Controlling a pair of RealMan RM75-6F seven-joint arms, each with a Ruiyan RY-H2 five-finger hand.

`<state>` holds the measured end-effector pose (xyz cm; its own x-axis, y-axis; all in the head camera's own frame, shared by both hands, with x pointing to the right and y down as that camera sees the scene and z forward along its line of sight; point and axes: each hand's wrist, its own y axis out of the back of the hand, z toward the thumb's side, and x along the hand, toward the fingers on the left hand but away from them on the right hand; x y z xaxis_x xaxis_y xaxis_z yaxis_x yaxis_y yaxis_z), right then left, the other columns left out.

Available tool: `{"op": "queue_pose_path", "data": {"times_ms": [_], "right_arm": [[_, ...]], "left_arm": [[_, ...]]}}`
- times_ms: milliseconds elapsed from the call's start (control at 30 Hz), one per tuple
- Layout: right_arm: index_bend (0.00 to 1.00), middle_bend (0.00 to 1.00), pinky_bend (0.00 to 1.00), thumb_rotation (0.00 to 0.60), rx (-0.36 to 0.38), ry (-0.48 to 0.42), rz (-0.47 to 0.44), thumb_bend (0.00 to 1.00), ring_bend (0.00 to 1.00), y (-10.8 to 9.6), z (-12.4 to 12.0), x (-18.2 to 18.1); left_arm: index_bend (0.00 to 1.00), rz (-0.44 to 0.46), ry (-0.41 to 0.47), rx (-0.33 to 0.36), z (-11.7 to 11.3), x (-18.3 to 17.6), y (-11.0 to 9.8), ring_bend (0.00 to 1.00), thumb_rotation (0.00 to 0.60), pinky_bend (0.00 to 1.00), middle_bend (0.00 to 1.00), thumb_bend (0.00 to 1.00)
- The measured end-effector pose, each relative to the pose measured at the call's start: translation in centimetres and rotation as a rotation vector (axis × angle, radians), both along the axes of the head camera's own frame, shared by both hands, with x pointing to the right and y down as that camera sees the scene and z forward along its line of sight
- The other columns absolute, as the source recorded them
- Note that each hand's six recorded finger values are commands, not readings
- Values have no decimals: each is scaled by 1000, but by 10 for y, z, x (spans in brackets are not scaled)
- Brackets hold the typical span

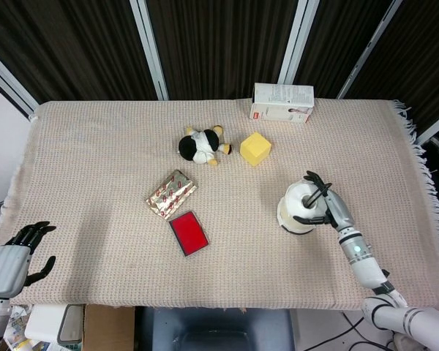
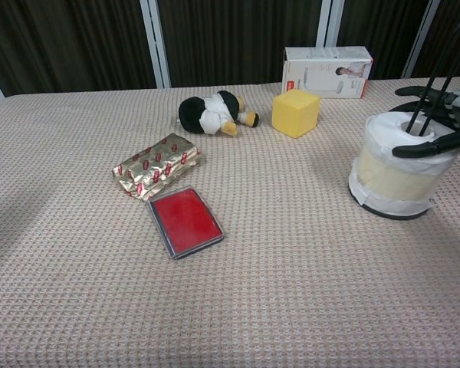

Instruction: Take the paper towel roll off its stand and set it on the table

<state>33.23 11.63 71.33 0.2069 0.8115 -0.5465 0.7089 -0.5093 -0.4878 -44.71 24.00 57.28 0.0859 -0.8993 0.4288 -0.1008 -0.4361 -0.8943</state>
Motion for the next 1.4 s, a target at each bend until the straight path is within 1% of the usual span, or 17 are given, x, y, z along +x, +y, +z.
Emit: {"op": "queue_pose_path", "data": {"times_ms": [33, 100, 167, 233, 400, 600, 767, 933, 1267, 1400], "right_arm": [[437, 444, 660, 600, 17, 1, 12, 181, 485, -1, -1, 1], [516, 497, 713, 600, 43, 0, 31, 208, 535, -3, -4, 2], [541, 511, 725, 600, 72, -3, 51, 212, 546, -6, -8, 4], [544, 511, 729, 600, 98, -11, 68, 212, 546, -8, -13, 6], [544, 511, 736, 600, 127, -35, 77, 212, 546, -12, -29, 6], [536, 510, 736, 600, 178, -58, 56, 212, 546, -16, -61, -2], [533, 510, 736, 600, 228, -73, 35, 212, 546, -21, -96, -11], [527, 510, 738, 600, 285, -69, 22, 212, 546, -28, -128, -16], [525, 510, 738, 600, 349, -98, 32, 212, 546, -38, -169, -23], [516, 510, 739, 600, 388, -117, 29, 212, 546, -43, -188, -28]], "left_arm": [[245, -1, 0, 0, 0, 0, 0, 201, 600, 456, 190, 373], [246, -2, -1, -1, 0, 0, 0, 202, 600, 457, 190, 373], [245, -1, -1, -1, 1, 0, 0, 201, 600, 457, 190, 373], [246, 0, -1, -2, 1, 0, 0, 202, 600, 457, 191, 374], [246, 4, -2, -5, 2, 2, 0, 202, 600, 458, 191, 374], [245, 7, -2, -9, 4, 4, -2, 206, 600, 458, 191, 374], [245, 11, -2, -11, 5, 5, -2, 207, 600, 459, 191, 374], [246, 13, -2, -13, 3, 5, 0, 209, 600, 461, 191, 373], [246, 17, -7, -22, 4, 4, 2, 209, 600, 462, 192, 374], [246, 20, -11, -27, 4, 5, 2, 209, 600, 462, 191, 373]]}}
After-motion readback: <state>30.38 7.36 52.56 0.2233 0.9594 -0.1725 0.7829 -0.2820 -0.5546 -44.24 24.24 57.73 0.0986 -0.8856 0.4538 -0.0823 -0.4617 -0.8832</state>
